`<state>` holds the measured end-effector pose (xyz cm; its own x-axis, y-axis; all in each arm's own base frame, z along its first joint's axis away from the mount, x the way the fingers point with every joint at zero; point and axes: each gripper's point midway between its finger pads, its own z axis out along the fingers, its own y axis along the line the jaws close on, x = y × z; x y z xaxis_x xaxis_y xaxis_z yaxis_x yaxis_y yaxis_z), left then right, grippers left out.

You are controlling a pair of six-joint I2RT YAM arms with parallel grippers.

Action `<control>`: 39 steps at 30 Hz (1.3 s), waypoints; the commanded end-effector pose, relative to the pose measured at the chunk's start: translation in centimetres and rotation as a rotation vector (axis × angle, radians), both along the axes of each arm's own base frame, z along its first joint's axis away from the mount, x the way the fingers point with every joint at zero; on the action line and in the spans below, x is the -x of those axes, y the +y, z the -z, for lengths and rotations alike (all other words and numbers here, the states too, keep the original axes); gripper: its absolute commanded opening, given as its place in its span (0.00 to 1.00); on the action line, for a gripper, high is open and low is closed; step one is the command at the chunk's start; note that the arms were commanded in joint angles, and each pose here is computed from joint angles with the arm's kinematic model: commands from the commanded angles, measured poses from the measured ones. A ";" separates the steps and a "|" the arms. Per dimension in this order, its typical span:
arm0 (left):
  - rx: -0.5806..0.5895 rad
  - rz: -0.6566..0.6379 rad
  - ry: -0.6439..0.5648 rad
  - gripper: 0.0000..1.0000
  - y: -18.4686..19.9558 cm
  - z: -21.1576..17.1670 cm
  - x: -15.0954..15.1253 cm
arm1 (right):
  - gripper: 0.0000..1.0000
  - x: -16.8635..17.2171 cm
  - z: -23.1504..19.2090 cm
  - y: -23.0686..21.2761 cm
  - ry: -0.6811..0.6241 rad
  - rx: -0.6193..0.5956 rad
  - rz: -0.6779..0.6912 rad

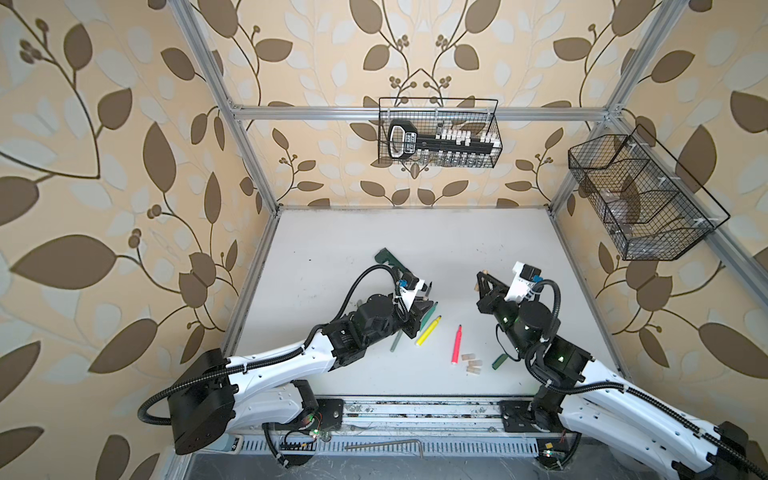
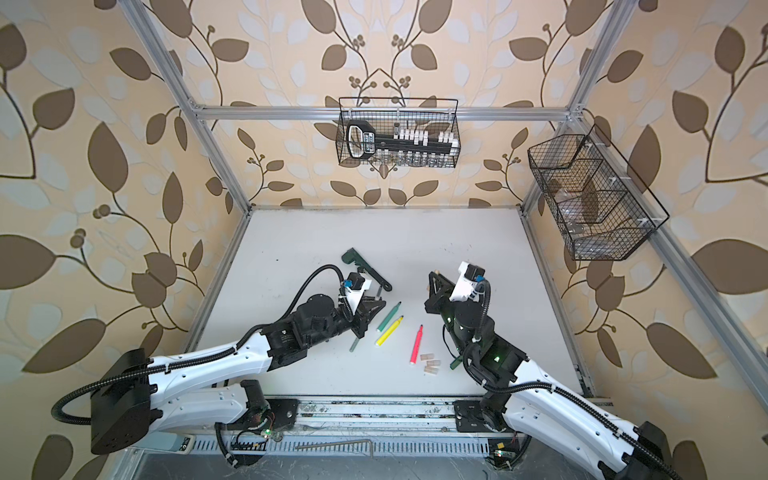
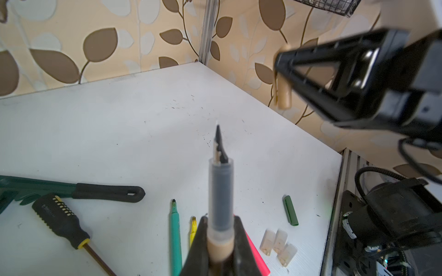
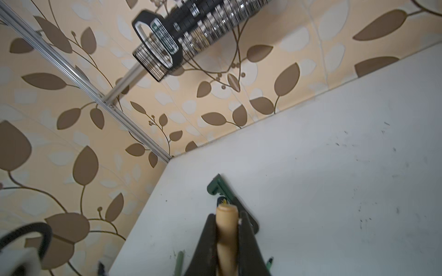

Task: Insert the pens into the pen caps
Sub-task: 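Lift the beige cap and swing the right gripper over the pen nib, then lower the beige cap with the right gripper down onto the pen nib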

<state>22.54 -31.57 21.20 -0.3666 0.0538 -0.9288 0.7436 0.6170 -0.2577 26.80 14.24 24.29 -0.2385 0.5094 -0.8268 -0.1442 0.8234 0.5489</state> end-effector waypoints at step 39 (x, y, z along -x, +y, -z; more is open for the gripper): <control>0.077 0.128 -0.015 0.00 -2.9 -2.2 1.7 | 0.00 0.2 -4.9 8.9 -0.133 -0.233 -0.389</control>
